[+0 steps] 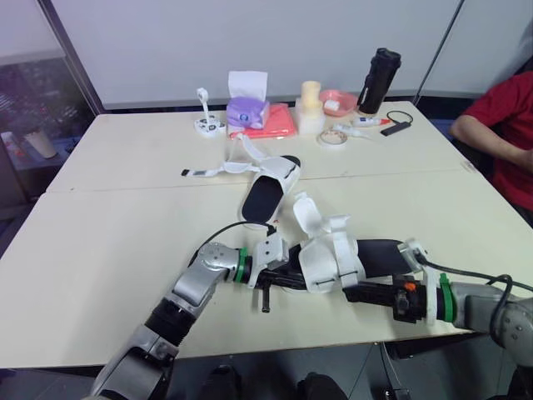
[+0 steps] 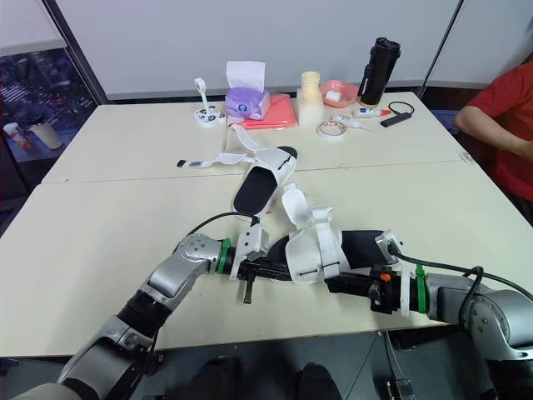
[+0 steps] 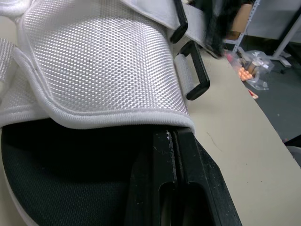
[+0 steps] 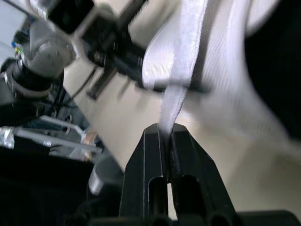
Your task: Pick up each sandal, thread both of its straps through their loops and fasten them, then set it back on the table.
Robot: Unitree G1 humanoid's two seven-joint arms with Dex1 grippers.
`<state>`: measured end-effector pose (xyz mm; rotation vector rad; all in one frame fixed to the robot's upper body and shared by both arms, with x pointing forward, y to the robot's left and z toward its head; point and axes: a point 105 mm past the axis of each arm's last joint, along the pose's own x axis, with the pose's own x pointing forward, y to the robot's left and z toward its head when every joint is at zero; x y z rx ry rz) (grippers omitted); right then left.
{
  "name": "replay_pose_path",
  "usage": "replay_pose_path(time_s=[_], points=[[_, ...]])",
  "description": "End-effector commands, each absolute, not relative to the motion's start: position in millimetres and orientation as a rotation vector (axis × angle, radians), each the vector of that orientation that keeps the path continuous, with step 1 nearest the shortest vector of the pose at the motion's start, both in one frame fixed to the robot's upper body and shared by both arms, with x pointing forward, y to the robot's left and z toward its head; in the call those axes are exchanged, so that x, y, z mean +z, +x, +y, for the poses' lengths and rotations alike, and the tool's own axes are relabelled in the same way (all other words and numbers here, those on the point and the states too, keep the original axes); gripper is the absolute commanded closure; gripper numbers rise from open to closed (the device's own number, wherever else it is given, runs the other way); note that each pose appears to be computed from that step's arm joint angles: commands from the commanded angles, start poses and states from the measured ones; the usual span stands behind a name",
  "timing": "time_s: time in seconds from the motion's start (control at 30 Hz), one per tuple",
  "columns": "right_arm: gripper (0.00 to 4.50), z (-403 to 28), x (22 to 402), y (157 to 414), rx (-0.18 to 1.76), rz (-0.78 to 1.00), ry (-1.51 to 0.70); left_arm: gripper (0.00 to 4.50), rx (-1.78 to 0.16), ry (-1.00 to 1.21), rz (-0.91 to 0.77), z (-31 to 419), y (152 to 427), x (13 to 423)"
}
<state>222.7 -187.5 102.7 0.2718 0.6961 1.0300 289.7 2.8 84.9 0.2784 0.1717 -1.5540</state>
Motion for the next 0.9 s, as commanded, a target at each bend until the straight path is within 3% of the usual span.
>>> replay_pose_path(time_s=[0.03,0.27,0.63,0.9], points=[[4.45,-189.1,98.0,206.1,1.093,0.755,0.174,4.50,-1.514,0.295,0.224,11.2,293.5,75.0],[4.45,-187.9,101.9,168.8,1.223,0.836,0.107,4.50,-1.506,0.301,0.228,12.8,295.7,73.5],[4.45,-191.1,143.2,153.0,1.293,0.785,0.055,4.50,-1.514,0.307,0.231,12.8,297.4,72.5],[4.45,-173.1,199.4,198.2,1.327,0.470,0.216,4.50,-1.527,0.313,0.226,7.3,298.9,72.3]])
